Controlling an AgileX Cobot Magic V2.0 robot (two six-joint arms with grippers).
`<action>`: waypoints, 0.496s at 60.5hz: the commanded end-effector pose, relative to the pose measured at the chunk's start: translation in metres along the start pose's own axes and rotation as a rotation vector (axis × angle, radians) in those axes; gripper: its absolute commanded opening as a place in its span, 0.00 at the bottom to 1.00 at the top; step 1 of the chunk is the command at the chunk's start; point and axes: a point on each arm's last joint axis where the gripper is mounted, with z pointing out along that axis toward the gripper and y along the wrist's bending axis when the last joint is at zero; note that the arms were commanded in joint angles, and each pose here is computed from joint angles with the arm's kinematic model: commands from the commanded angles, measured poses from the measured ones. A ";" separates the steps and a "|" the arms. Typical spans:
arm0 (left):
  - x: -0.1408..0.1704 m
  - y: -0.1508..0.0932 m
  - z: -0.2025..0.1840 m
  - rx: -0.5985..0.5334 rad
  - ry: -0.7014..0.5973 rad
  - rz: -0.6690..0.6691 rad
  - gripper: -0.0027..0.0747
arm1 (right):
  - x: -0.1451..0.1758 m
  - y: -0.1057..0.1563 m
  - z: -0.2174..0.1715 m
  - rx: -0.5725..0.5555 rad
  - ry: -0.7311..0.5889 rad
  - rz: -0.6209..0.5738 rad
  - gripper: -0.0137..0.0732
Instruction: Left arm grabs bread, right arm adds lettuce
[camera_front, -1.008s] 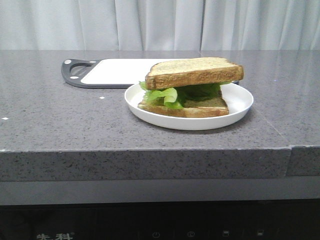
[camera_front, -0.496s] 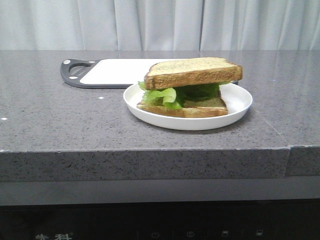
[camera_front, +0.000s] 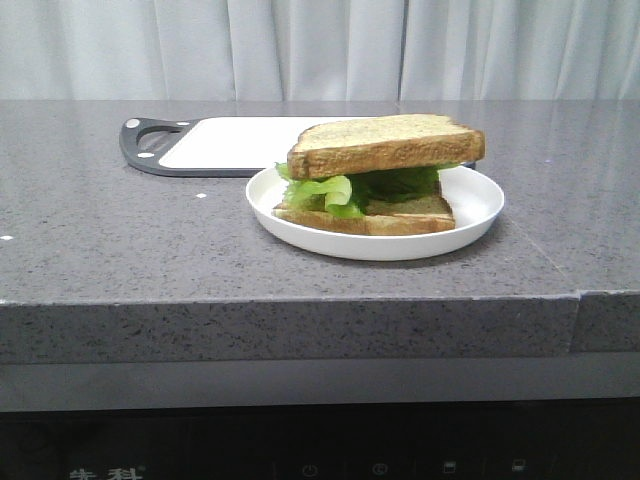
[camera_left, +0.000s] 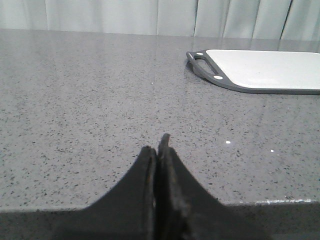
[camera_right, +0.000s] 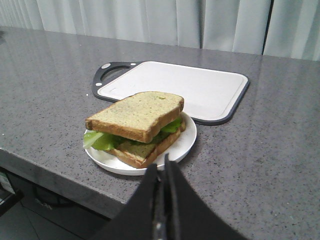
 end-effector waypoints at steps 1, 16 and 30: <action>-0.008 0.000 -0.002 -0.002 -0.106 -0.018 0.01 | -0.015 0.000 -0.002 0.005 -0.093 -0.003 0.09; -0.008 0.000 -0.002 -0.002 -0.106 -0.018 0.01 | -0.015 0.000 -0.002 0.005 -0.093 -0.003 0.09; -0.008 0.000 -0.002 -0.002 -0.106 -0.018 0.01 | -0.004 -0.004 0.003 0.054 -0.138 -0.040 0.09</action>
